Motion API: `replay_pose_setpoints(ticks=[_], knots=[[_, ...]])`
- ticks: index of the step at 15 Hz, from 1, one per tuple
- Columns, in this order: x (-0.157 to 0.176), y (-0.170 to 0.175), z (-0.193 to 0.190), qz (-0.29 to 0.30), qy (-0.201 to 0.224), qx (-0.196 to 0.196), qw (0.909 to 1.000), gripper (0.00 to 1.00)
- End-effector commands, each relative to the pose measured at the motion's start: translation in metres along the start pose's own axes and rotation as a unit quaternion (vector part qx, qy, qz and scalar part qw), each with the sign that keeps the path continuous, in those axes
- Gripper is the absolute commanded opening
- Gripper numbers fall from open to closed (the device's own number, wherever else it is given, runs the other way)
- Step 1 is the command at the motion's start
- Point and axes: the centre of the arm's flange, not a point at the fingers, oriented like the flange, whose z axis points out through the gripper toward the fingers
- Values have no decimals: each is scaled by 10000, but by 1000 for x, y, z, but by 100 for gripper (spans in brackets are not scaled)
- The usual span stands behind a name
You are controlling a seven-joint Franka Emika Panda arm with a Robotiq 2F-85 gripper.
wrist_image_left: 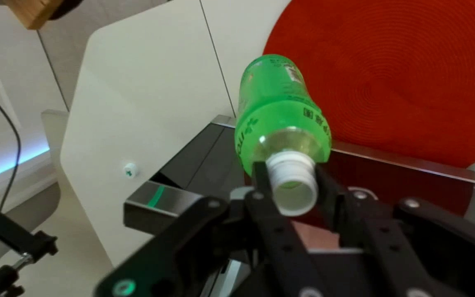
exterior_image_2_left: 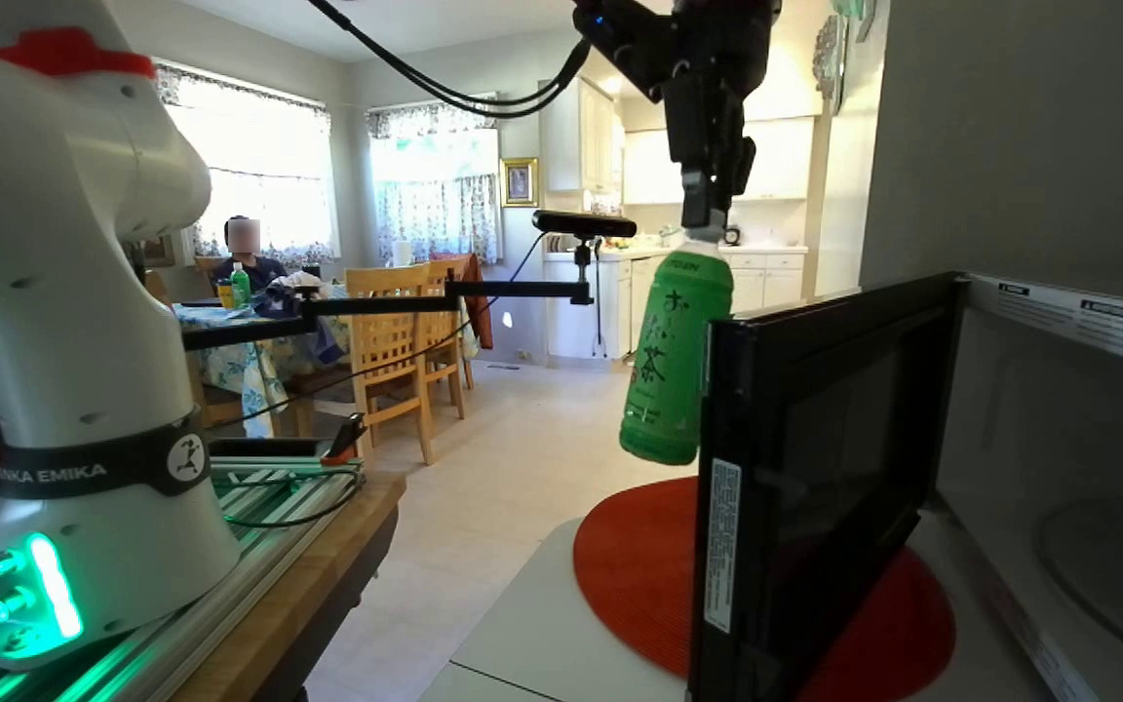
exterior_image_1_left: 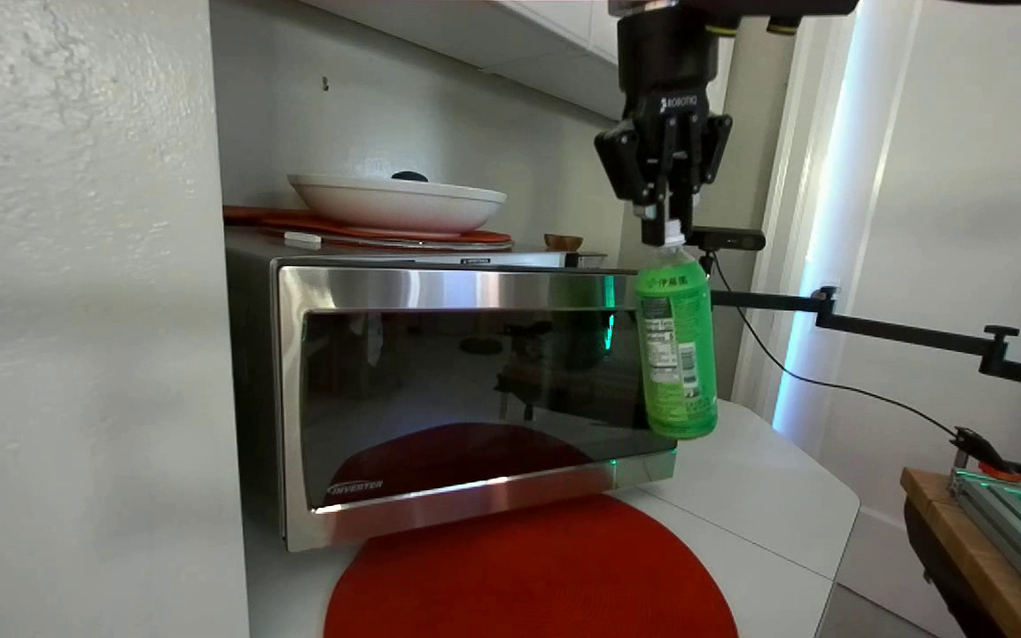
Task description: Move the microwave door using the green bottle
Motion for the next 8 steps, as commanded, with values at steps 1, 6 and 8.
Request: replay_pose_setpoints(ticks=[1, 6, 8], knots=[[8, 31, -30, 115, -264, -84, 9995, 8], [20, 77, -67, 556, -362, -124, 9977, 8], [26, 94, -71, 844, -322, -204, 9957, 8]])
